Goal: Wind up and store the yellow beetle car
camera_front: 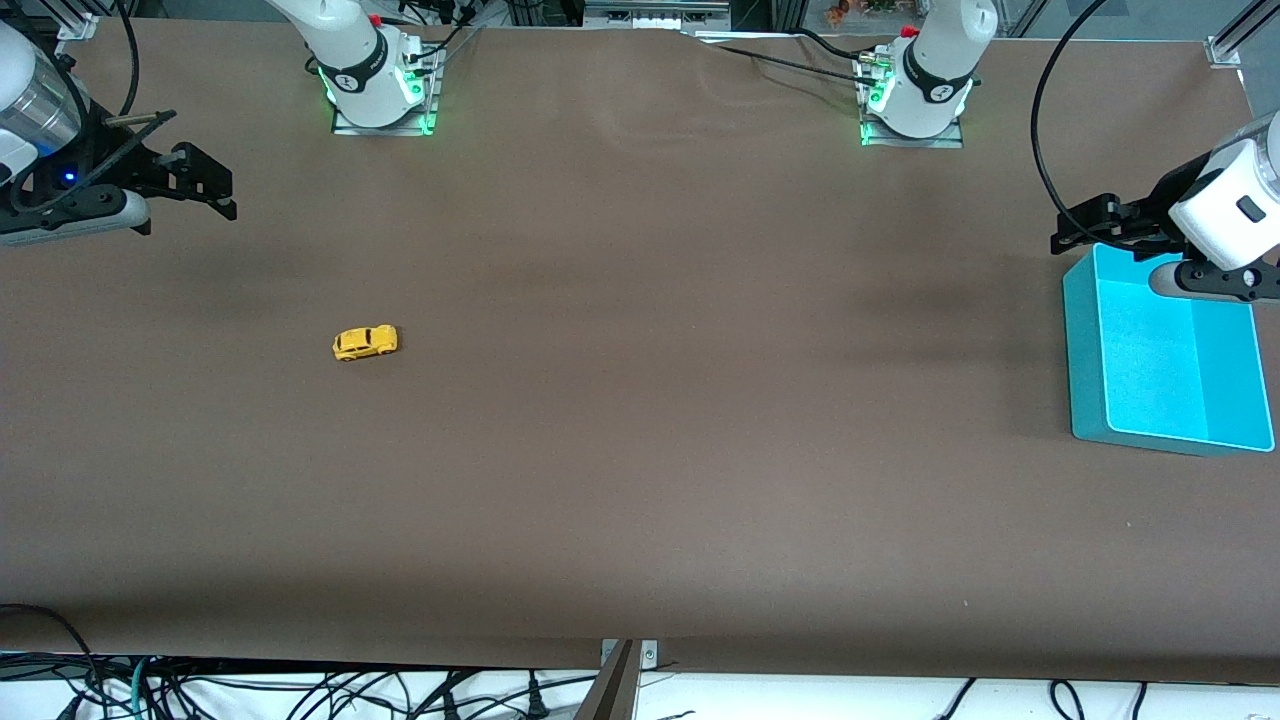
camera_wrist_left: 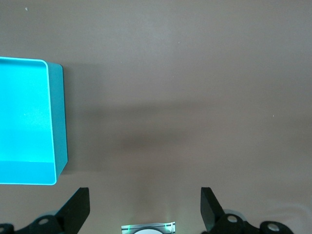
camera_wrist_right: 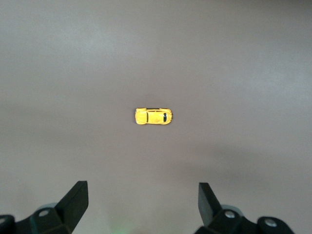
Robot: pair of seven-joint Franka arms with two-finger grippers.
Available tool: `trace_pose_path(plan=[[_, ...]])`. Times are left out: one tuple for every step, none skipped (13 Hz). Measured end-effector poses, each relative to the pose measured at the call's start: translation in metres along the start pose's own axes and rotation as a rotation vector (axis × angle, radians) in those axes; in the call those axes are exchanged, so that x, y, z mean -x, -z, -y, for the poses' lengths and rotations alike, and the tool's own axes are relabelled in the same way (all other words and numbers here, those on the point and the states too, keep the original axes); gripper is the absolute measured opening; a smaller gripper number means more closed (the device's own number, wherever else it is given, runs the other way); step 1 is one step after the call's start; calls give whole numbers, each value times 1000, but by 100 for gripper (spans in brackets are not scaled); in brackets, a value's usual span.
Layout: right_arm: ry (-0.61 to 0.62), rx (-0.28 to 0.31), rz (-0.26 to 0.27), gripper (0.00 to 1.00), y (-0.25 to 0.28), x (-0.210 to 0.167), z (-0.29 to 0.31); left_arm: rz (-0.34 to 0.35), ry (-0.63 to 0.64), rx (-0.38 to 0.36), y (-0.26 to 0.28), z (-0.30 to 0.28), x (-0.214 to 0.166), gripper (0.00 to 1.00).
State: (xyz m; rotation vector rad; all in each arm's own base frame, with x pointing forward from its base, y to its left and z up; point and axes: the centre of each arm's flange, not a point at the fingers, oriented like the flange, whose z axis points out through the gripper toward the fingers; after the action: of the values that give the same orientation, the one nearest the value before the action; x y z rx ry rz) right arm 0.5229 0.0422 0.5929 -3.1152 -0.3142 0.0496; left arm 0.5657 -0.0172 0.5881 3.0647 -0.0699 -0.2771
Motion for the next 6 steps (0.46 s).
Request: trace_pose_path(plan=[[0,-1,5,100,-2,0,0,0,0,0,0,0,0,100],[0,-1,10,100,-5,0,0,0,0,0,0,0,0,100],[0,-2,14,100,-7,1,0,1,0,0,0,0,0,100],[0,-2,16,100,-8,1,0,1,0,0,0,0,0,100],[0,-2,18,100,-8,1,0,1,0,0,0,0,0,100],[0,-2,18,100,-9,1,0,1,0,0,0,0,0,100]])
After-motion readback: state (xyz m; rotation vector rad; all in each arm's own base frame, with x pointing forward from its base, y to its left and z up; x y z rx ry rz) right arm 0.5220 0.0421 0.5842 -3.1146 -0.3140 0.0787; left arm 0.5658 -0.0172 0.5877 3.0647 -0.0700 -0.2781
